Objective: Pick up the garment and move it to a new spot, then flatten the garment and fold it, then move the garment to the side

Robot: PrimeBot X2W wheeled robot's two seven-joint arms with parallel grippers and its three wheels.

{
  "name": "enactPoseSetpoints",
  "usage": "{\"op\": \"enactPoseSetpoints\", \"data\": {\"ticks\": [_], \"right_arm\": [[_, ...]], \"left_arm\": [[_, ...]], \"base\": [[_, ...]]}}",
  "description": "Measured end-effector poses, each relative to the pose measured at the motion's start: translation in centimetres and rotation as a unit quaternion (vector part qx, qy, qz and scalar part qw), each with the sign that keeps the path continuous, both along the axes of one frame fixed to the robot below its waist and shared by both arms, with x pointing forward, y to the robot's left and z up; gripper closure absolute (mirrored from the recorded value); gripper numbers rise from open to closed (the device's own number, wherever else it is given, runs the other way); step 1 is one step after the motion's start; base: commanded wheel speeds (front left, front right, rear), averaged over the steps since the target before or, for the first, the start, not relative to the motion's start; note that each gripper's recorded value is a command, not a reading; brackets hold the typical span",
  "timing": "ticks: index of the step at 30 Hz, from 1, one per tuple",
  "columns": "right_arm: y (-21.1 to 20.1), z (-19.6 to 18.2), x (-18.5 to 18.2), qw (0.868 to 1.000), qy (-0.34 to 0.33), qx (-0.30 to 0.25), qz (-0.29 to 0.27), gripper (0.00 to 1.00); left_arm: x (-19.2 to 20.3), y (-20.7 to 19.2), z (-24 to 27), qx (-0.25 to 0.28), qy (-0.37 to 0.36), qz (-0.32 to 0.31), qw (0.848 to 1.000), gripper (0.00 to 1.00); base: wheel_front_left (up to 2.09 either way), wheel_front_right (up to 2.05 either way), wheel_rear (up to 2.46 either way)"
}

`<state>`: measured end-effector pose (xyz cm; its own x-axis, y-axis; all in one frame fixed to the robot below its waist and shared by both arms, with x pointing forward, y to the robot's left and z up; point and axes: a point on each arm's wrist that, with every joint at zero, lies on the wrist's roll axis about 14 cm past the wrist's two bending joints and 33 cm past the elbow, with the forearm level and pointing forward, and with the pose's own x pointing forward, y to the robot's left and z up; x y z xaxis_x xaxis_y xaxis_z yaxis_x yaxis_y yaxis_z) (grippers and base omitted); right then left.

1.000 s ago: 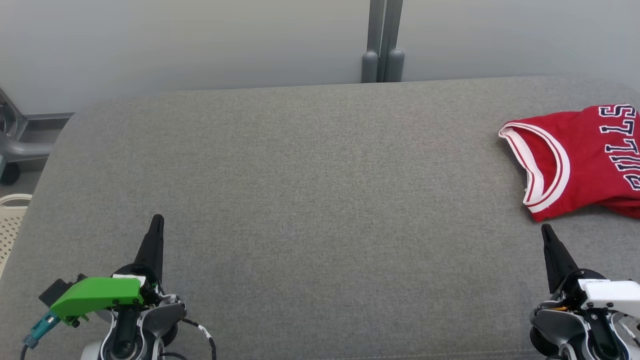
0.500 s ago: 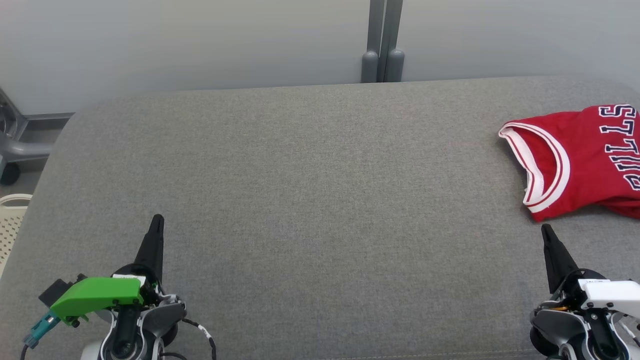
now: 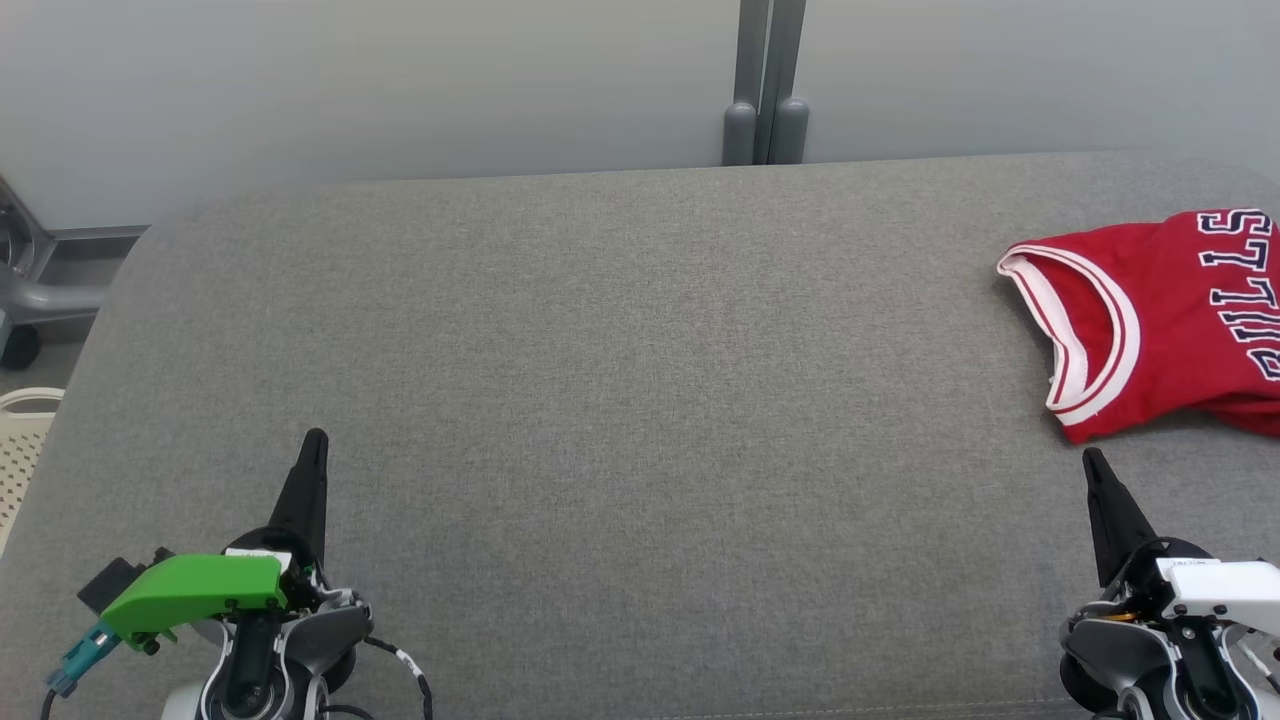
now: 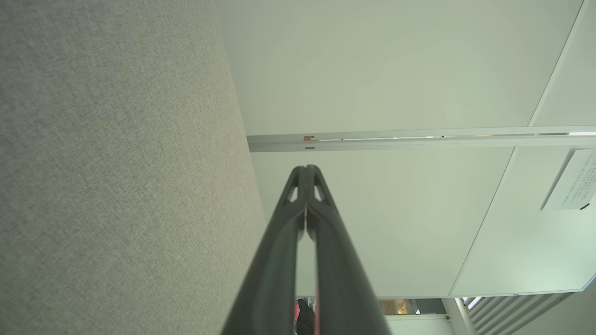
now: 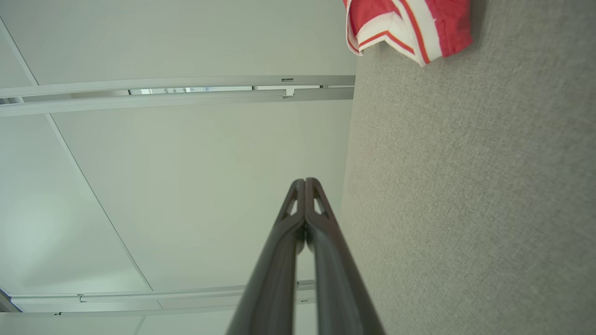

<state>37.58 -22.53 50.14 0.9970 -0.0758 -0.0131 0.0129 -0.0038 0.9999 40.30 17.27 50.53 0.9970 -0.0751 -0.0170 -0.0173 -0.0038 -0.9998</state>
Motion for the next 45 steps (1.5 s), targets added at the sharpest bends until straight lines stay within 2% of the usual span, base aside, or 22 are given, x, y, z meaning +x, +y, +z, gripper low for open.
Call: {"op": "enactPoseSetpoints", "data": {"ticks": [45], "right_arm": [[0.00,0.00,0.00,1.000,0.000,0.000,0.000,1.00]], "left_arm": [[0.00,0.00,0.00,0.000,0.000,0.000,1.000,1.00]], "base": [[0.00,0.00,0.00]]}}
